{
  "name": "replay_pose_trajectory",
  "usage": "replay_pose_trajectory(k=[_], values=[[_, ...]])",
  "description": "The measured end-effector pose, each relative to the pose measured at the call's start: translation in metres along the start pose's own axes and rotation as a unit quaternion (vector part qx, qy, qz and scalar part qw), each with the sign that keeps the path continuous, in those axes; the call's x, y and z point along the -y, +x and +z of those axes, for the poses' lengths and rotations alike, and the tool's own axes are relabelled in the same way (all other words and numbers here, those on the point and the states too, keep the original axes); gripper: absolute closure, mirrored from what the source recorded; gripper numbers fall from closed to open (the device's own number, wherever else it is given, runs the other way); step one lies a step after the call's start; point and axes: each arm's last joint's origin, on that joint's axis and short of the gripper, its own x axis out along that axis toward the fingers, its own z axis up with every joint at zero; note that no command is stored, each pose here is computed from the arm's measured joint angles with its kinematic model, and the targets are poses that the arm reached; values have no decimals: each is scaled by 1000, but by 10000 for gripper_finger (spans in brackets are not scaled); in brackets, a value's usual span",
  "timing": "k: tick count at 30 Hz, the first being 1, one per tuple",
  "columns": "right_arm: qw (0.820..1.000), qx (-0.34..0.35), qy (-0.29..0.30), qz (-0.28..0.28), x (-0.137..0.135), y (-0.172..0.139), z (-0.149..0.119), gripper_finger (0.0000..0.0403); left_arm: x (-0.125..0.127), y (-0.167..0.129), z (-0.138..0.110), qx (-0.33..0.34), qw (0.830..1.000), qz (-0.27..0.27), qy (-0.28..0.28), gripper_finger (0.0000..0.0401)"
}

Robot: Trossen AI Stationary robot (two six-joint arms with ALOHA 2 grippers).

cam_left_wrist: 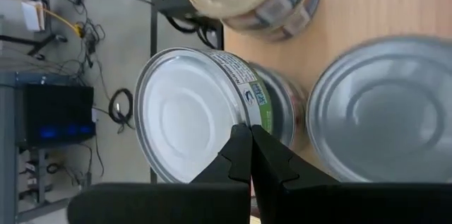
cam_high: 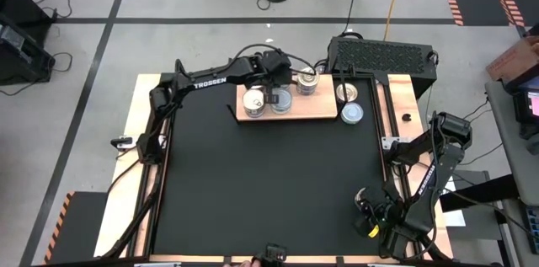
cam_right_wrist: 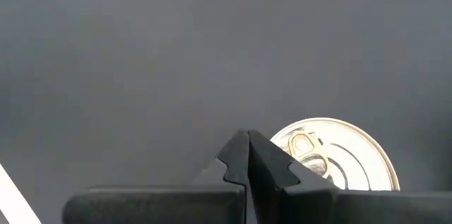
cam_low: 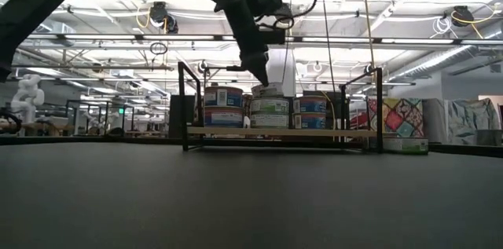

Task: Stack canned seafood by type on shelf
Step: Stack the bottom green tuna can on top of the green tuna cans on the shelf, then put the bottom blue tuna can on the shelf

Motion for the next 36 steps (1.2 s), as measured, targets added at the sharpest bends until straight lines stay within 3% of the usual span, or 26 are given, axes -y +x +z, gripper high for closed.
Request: replay_pose_trajectory(k=[15,29,36], values=[[1000,-1,-9,1,0,0,0,403,8,11,-1,-21,1000,-3,9,400],[1000,-1,-9,2,0,0,0,403,16,7,6,-35,999,26,25,323],[1000,-4,-4,10,-2,0,-1,403,21,-29,18,-23,998,21,51,310]])
